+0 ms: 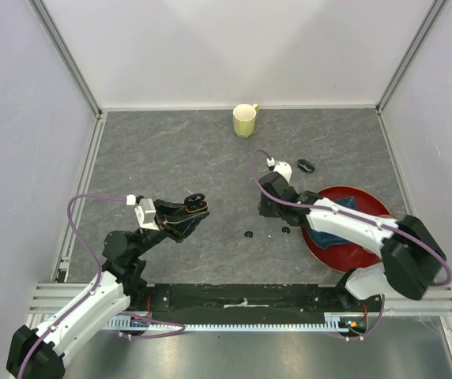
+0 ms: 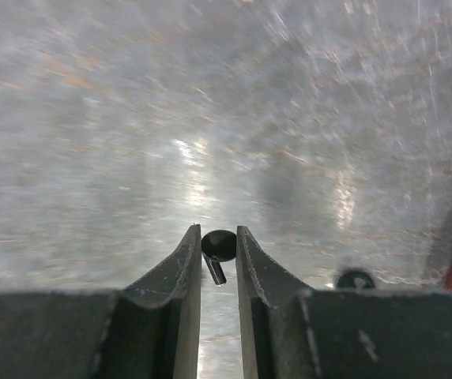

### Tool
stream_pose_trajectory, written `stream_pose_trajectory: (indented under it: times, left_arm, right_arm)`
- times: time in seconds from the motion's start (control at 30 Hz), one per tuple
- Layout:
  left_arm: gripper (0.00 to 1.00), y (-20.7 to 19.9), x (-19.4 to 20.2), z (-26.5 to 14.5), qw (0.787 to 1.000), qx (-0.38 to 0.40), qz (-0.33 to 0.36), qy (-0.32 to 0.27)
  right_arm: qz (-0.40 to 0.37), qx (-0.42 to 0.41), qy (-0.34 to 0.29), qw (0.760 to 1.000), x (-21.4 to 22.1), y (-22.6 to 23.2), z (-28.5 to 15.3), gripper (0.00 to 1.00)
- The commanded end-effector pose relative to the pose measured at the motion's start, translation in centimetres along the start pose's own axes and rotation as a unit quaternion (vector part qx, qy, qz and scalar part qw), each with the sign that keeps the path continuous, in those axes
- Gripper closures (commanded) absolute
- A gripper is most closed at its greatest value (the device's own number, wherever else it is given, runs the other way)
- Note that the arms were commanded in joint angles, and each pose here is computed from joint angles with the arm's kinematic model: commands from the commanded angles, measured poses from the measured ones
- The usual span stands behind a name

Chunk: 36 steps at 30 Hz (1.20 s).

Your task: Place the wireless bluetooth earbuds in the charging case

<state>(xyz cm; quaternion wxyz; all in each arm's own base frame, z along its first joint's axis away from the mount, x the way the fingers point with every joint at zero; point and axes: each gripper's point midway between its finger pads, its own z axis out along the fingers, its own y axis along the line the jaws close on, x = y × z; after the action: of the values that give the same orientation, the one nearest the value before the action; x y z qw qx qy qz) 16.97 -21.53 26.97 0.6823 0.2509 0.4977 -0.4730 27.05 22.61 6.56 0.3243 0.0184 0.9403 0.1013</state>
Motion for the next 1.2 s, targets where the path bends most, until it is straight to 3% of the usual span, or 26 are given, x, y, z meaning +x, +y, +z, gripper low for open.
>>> stream_pose_trajectory:
  times: [0.0, 0.13, 0.2, 0.37, 0.67, 0.93, 1.17]
  left_arm:
    - [0.98, 0.3, -1.0, 0.3, 1.0, -0.006, 0.013, -0.02]
    - [0.98, 0.4, -1.5, 0.4, 0.999, -0.009, 0.011, -0.031]
    - [0.98, 0.4, -1.6, 0.5, 0.999, -0.008, 0.01, -0.034]
    - [0.98, 0.2, -1.9, 0.9, 0.999, -0.001, 0.008, -0.037]
    - [0.98, -0.2, -2.0, 1.0, 0.999, 0.011, 0.017, -0.036]
    - [0.98, -0.8, -1.7, 1.4, 0.998, 0.04, 0.029, -0.026]
    - [0.98, -0.8, -1.8, 1.6, 0.998, 0.044, 0.041, -0.028]
  right_arm:
    - [0.047, -0.095, -0.132, 0.986, -6.3, 4.2, -5.0, 1.0]
    - [0.07, -0.163, -0.215, 0.96, -8.7, 7.0, -10.2, 1.0]
    - [0.097, -0.211, -0.278, 0.932, -10.6, 8.0, -13.5, 1.0]
    - [0.137, -0.314, -0.367, 0.865, -12.7, 9.8, -20.4, 1.0]
    - [0.112, -0.45, -0.412, 0.784, -13.4, 13.9, -27.6, 1.0]
    - [0.065, -0.512, -0.388, 0.764, -11.6, 18.6, -29.1, 1.0]
    - [0.049, -0.521, -0.376, 0.765, -10.2, 20.8, -28.7, 1.0]
